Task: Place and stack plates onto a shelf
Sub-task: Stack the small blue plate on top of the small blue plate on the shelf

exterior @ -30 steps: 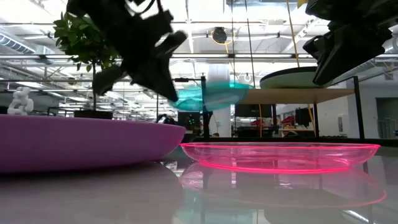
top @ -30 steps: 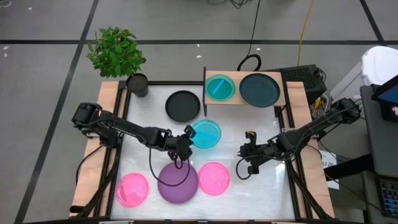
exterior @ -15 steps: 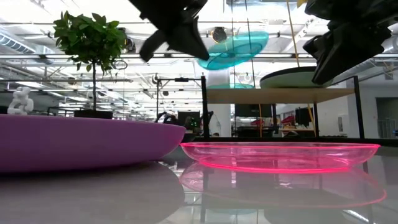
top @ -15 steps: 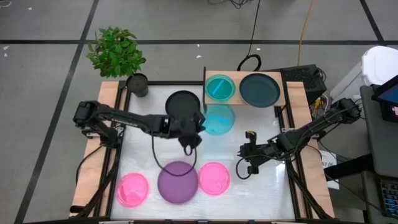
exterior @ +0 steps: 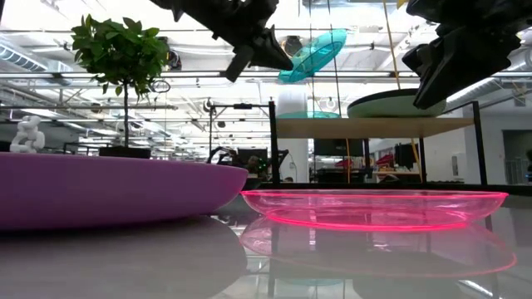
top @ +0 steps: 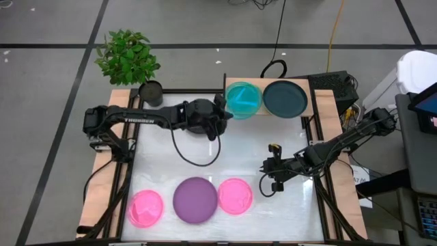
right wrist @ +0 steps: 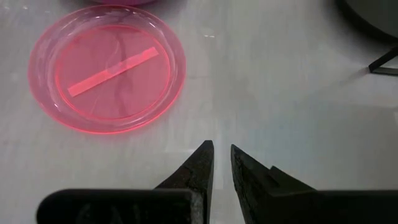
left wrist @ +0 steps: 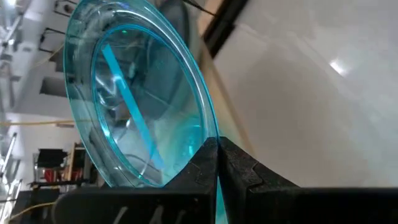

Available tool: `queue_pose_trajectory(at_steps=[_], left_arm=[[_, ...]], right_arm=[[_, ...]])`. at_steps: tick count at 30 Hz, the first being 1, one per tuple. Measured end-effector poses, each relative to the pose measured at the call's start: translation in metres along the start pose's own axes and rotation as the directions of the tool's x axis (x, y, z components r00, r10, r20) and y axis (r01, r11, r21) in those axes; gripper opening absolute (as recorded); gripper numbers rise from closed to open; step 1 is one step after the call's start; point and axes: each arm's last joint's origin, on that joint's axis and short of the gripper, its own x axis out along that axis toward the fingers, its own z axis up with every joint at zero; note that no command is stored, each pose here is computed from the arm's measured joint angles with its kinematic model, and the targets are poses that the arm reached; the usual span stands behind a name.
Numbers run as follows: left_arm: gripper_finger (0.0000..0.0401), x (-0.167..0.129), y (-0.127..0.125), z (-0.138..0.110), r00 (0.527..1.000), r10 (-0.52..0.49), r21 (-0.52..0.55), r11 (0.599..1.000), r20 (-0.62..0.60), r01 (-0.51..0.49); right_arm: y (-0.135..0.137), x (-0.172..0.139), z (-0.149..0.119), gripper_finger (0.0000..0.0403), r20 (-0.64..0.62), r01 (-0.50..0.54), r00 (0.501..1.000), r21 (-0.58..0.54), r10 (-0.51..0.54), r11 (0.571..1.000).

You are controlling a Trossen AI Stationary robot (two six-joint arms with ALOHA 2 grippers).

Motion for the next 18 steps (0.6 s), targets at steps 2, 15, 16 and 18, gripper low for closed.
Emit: queue_pose_trajectory(at_steps=[2, 15, 16, 18], left_arm=[[0.0008, 0.002, 0.004, -0.002, 1.0, 0.02, -0.01, 1.0, 0.022, -0.019], [0.0008, 0.039, -0.003, -0.025, 0.998, 0.066, -0.104, 0.992, 0.002, -0.066], [0.0008, 0.04, -0.003, -0.027, 0.998, 0.066, -0.111, 0.992, -0.004, -0.066], [0.0008, 0.042, -0.004, -0.029, 0.998, 0.06, -0.124, 0.99, -0.013, -0.061]], right_arm=[[0.0, 0.0, 0.0, 0.0041, 0.001, 0.001, 1.0, -0.008, -0.001, 1.0], [0.0, 0.0, 0.001, 0.0041, 0.013, 0.004, 1.0, -0.034, -0.003, 0.999], [0.0, 0.0, 0.001, 0.0041, 0.013, 0.004, 1.0, -0.035, -0.003, 0.999], [0.0, 0.0, 0.001, 0.0041, 0.013, 0.004, 1.0, -0.037, -0.003, 0.999]])
